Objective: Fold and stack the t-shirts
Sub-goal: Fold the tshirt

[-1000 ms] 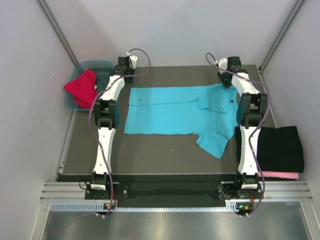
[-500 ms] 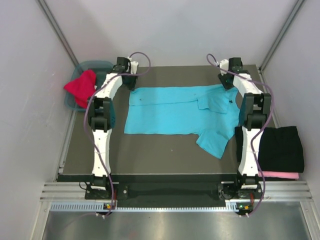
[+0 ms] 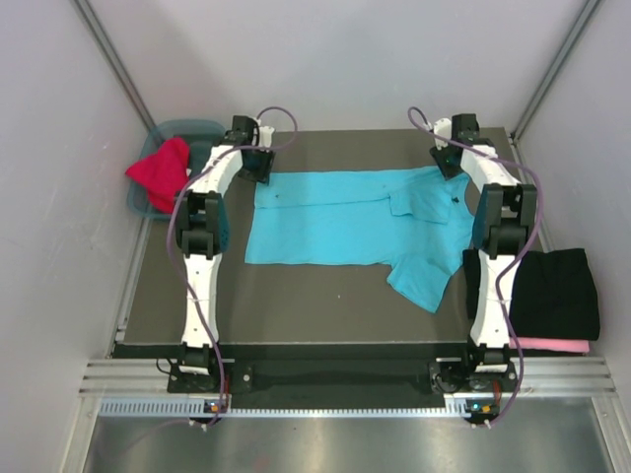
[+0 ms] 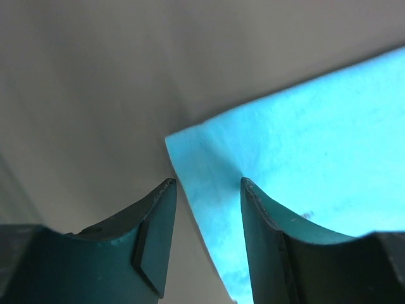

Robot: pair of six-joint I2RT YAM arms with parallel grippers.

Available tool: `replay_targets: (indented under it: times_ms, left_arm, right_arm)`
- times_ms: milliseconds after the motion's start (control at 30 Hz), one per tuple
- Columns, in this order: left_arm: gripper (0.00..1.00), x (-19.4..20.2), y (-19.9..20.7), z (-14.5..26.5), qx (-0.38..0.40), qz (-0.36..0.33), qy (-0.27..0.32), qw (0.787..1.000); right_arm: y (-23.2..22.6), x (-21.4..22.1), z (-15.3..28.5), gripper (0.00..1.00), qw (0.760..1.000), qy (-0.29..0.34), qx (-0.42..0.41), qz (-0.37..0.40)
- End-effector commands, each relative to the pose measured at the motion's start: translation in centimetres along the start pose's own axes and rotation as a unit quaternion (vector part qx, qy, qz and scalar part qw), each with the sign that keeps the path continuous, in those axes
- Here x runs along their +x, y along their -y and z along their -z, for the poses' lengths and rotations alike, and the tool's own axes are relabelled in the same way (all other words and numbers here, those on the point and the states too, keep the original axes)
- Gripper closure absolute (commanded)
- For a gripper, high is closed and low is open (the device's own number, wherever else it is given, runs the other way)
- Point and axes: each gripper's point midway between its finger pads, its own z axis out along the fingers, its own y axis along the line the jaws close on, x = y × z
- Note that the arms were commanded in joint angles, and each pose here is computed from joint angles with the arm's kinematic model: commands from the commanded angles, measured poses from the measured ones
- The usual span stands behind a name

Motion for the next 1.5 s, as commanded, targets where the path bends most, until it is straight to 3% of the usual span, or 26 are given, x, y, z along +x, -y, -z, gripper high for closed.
replay_targets:
  times_ms: [0,233,333,400,667,900,1467]
  left_arm:
    - [0.50,-2.0,-0.7,-0.4,-0.011,-0.003,0.029,1.000]
    - [0.60,-1.8,-1.7,-2.3,-0.030,-0.004,0.031,0.999]
    - [0.77,-2.2,-1.9,-2.9,-0.035,-0.004,0.039,0.999]
    - [1.00,-2.8,-2.1,-3.0,-0.040,-0.004,0.048,0.998]
    - [1.00,-5.2,-6.7,-2.4,-0.127,0.002,0.091,0.988]
    - [1.00,-5.1,-10.6,-3.5,-0.182,0.000,0.099,0.978]
    - [1.00,-5.7,-11.1,-5.5,-0.214,-0.011,0.119,0.970]
  right_arm:
    - [1.3,-2.2,2.7,0.61,0.999,0.030,0.017,-0.007]
    - [1.2,-2.1,2.2,0.61,0.999,0.027,0.018,-0.004]
    - [1.1,-1.8,2.0,0.60,1.000,0.022,0.018,-0.003]
    - [-0.3,-2.7,1.9,0.60,1.000,0.027,0.012,0.011]
    - [0.5,-4.4,0.6,0.60,0.998,0.044,0.030,0.017]
    - [0.4,-4.8,-2.3,0.60,0.997,0.046,0.043,0.034]
    - [0.5,-5.5,-4.2,0.61,0.995,0.055,0.060,0.059]
